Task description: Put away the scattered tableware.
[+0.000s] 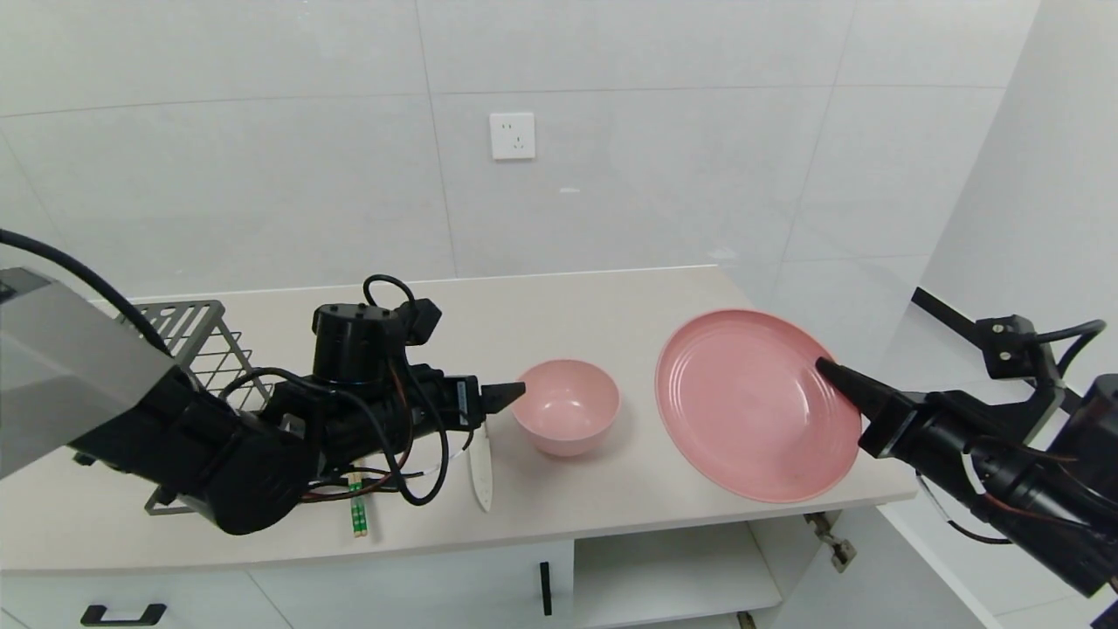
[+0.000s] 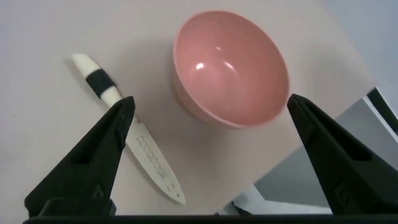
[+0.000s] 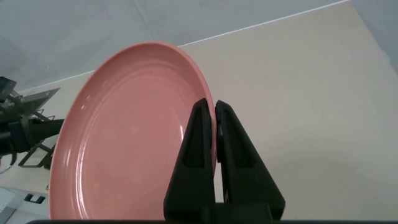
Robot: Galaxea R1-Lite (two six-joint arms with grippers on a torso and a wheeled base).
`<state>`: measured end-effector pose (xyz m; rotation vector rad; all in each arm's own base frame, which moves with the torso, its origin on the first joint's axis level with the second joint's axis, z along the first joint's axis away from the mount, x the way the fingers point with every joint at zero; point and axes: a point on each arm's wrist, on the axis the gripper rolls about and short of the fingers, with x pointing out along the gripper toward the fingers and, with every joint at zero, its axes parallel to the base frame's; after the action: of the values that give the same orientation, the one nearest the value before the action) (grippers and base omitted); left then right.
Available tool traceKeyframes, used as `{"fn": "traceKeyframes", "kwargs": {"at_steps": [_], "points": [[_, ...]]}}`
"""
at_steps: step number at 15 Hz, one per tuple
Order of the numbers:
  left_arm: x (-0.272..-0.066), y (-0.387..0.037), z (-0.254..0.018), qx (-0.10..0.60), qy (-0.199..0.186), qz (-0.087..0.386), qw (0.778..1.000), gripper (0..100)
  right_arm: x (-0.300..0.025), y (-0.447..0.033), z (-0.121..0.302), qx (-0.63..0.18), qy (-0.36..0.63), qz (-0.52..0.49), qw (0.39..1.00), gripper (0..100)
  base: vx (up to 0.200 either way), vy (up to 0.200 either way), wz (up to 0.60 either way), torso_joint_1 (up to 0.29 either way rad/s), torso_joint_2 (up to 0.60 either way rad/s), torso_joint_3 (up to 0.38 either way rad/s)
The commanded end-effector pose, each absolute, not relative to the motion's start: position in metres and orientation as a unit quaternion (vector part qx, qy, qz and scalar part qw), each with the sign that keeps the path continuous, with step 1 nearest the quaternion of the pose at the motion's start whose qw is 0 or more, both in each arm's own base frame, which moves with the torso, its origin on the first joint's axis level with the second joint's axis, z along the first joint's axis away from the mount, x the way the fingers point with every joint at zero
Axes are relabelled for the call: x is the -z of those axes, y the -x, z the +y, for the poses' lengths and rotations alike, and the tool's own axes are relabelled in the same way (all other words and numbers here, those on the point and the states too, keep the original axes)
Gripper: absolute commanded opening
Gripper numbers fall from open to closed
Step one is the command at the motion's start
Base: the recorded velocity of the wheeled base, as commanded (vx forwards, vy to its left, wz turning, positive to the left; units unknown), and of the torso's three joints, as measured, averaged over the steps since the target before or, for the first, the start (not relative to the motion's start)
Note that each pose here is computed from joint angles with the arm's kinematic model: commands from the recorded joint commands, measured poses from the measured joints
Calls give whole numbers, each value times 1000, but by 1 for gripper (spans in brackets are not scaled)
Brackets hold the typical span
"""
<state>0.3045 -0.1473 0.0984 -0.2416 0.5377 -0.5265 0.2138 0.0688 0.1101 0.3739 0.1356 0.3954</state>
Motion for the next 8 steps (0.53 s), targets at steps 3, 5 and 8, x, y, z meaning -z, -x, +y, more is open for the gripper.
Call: {"fn": "traceKeyframes", "kwargs": {"at_steps": [3, 5, 8], "points": [[-70, -324, -156, 247, 114, 285, 919, 100, -111, -216, 65, -187, -185, 64, 963, 0, 0, 0, 0, 0, 0, 0], [-65, -336, -161, 246, 119, 285, 919, 100, -110, -216, 64, -185, -185, 64, 963, 0, 0, 0, 0, 0, 0, 0], [-56, -347, -168, 244, 130, 290, 916, 100, -111, -217, 64, -185, -186, 63, 963, 0, 0, 0, 0, 0, 0, 0]]}}
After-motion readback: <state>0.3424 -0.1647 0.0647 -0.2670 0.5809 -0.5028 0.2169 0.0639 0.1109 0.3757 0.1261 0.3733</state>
